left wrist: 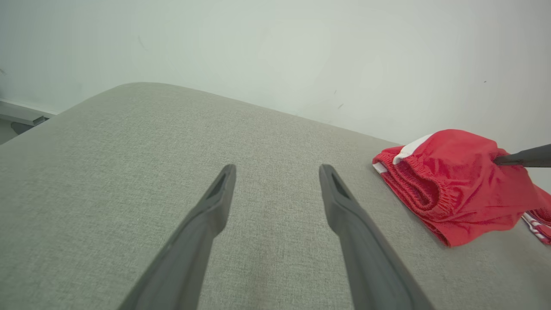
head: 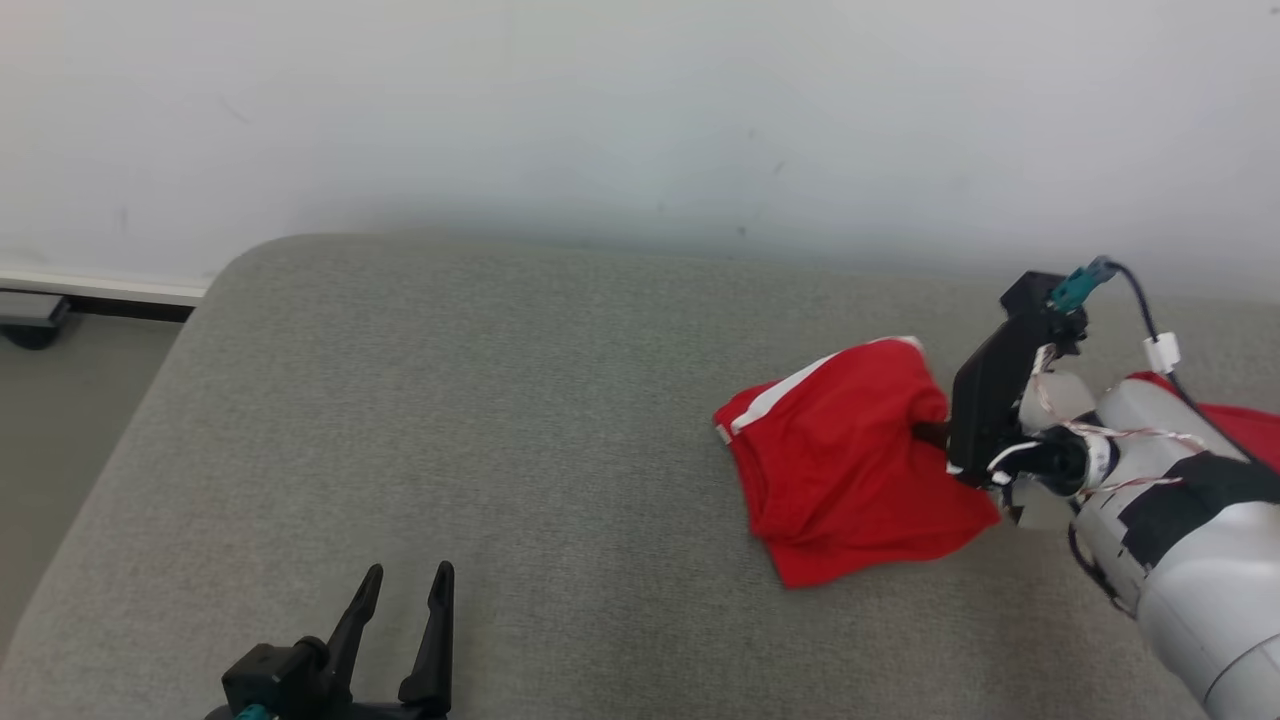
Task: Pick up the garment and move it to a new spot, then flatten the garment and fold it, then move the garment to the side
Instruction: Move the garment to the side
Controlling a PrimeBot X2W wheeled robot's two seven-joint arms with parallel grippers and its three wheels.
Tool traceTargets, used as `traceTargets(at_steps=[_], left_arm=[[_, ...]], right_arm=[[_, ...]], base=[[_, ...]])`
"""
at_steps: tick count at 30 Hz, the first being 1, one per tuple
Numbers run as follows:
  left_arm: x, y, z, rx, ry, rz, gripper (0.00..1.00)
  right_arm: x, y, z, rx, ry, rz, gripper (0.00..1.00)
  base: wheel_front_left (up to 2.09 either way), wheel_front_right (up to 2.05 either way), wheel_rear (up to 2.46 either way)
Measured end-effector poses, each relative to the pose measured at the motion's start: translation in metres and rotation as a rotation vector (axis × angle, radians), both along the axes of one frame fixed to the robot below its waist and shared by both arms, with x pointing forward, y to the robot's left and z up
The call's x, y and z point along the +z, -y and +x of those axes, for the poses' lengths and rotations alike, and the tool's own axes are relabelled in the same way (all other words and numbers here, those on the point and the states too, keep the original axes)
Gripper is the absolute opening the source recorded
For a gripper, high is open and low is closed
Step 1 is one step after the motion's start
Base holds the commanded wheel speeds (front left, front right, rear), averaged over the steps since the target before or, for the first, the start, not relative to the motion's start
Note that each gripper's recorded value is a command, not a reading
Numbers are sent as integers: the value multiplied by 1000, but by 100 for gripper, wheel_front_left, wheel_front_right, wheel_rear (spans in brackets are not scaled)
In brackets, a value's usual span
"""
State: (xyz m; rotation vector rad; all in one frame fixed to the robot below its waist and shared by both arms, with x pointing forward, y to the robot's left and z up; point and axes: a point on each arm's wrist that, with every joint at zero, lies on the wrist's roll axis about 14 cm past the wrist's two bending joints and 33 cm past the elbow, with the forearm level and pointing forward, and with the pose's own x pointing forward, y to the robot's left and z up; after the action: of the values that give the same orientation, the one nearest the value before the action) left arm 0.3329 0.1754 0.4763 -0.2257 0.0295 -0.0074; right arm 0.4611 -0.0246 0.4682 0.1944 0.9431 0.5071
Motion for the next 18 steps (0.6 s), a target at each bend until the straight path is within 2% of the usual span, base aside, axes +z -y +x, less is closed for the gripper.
traceTargets(at_steps=[8,18], left_arm=[[-5,18,14,-81,-14,14,100],[-11,47,34,-191,-27,21,100]], right_arm=[[4,44,18,-80,28,-68,0],[2,97,30,-202,42,-96,0]], base=[[0,0,0],[0,0,0]])
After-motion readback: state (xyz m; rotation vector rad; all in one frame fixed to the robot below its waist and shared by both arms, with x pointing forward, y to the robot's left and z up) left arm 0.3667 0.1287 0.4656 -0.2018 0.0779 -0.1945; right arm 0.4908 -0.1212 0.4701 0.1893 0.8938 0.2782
